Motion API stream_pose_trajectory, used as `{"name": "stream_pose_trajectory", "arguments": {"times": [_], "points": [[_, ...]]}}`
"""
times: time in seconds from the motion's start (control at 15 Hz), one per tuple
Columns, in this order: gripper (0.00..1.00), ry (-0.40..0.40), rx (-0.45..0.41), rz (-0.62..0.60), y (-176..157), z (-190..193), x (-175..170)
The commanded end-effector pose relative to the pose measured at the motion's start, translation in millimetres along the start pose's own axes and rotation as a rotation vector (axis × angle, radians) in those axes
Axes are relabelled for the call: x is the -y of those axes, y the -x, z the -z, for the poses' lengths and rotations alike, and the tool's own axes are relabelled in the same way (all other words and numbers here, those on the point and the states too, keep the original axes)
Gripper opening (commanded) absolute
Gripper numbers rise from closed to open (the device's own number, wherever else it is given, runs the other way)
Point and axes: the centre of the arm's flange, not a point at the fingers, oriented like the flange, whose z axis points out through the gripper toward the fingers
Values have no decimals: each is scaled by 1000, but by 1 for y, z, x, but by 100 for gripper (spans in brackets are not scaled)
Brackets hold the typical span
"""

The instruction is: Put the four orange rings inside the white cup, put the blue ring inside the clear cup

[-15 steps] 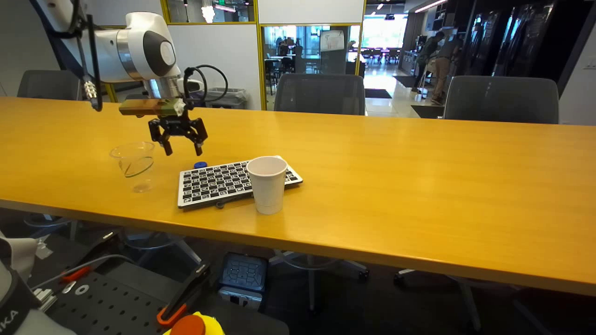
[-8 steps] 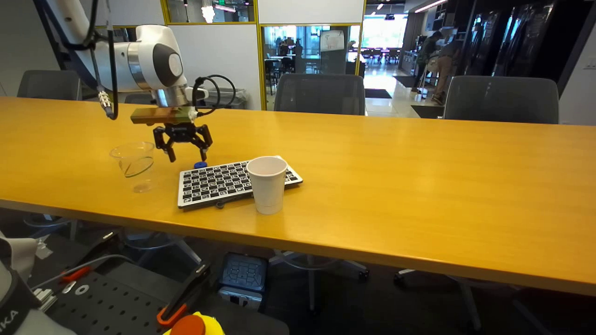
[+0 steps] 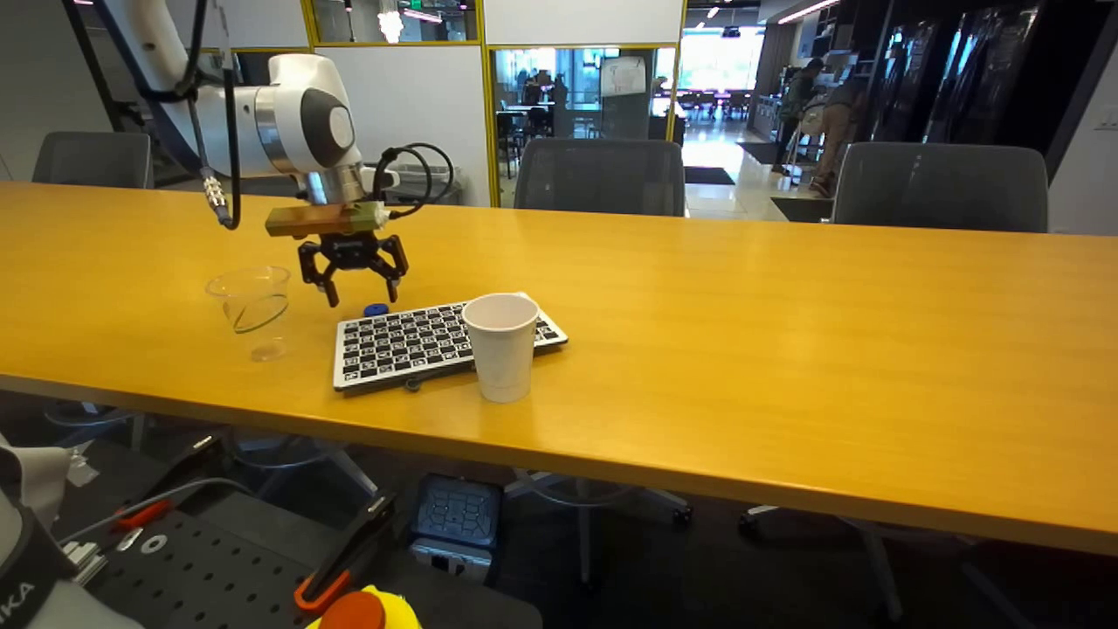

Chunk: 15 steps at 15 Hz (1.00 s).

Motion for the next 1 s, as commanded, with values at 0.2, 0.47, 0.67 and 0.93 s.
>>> {"name": "stream_pose_trajectory", "arguments": {"times": [0.2, 0.47, 0.67, 0.93], "points": [[100, 2, -9, 50, -12, -12, -9], [100, 0, -10, 59, -12, -15, -12], [66, 1, -12, 65, -11, -16, -11], [36, 3, -19, 67, -13, -13, -10]]}}
